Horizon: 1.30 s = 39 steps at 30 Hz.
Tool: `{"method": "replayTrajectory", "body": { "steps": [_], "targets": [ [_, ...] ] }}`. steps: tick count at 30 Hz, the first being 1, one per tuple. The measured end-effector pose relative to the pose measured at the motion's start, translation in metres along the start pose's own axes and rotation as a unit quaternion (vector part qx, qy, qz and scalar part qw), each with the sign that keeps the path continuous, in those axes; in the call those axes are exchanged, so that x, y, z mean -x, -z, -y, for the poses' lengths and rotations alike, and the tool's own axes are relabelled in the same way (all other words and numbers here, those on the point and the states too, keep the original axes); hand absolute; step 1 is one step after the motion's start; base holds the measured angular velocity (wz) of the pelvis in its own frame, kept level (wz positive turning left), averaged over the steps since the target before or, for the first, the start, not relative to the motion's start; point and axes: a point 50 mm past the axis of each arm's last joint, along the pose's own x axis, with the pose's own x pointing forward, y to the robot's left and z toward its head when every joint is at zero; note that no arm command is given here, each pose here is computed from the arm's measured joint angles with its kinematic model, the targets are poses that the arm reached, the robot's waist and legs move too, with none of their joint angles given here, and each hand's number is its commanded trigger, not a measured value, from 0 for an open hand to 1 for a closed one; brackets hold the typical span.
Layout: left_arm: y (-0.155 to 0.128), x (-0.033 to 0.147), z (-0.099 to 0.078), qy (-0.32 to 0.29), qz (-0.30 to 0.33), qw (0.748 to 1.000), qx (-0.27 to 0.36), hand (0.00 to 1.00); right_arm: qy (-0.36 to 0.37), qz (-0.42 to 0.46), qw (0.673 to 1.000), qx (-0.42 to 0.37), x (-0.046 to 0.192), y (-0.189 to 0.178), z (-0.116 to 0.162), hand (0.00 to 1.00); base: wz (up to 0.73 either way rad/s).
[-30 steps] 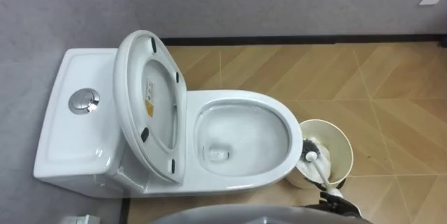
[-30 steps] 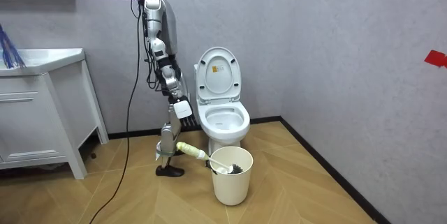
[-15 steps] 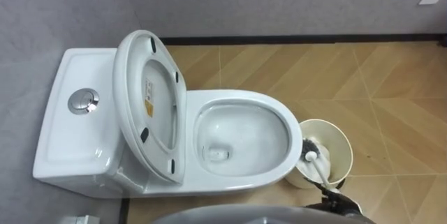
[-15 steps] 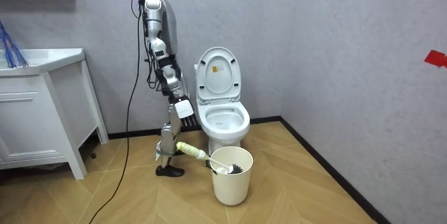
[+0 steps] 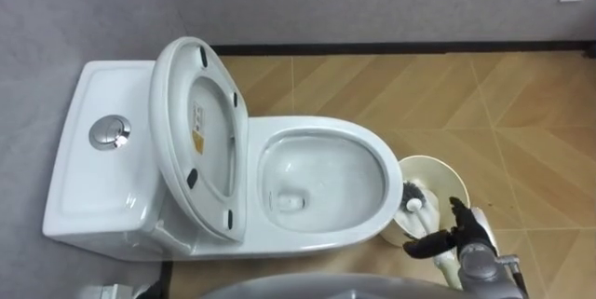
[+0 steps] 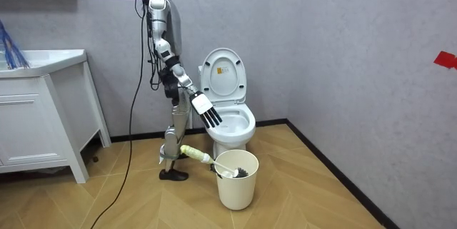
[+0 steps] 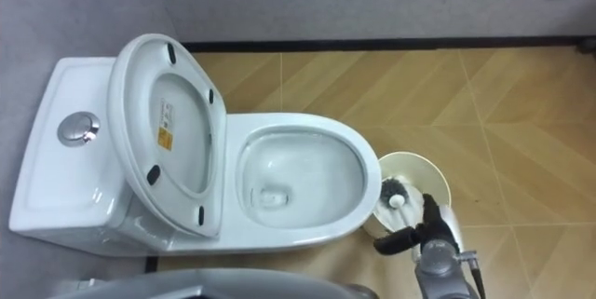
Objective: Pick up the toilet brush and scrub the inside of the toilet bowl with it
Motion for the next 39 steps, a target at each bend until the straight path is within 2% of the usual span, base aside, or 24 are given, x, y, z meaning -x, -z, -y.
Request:
{"method": "replayTrajectory", "body": {
  "steps": [6,12,20,26,32,39],
  "targets": [
    [-0.006,-0.001,-0.006,-0.022,0.02,1.0,0.008,0.0,0.041,0.015,0.999,0.025,-0.002,-0.005,0.005,0.0,0.03],
    [-0.023,-0.002,-0.013,-0.035,0.042,0.998,0.025,0.0,0.078,-0.021,0.996,0.027,-0.009,-0.005,0.01,0.0,0.13],
    [-0.064,-0.003,-0.026,-0.075,0.087,0.993,0.038,0.0,0.128,-0.026,0.991,-0.005,-0.018,-0.023,0.022,0.0,0.03],
    [-0.113,0.003,-0.049,-0.115,0.154,0.979,0.069,0.0,0.154,-0.035,0.986,-0.059,-0.024,-0.039,0.034,0.0,0.16],
    [-0.146,0.011,-0.059,-0.128,0.201,0.967,0.094,0.0,0.192,-0.021,0.979,-0.057,-0.031,-0.057,0.062,0.0,-0.02],
    [-0.185,0.028,-0.079,-0.147,0.278,0.944,0.103,0.0,0.257,0.027,0.962,-0.085,-0.036,-0.1,0.111,0.0,0.0]
  ]
}}
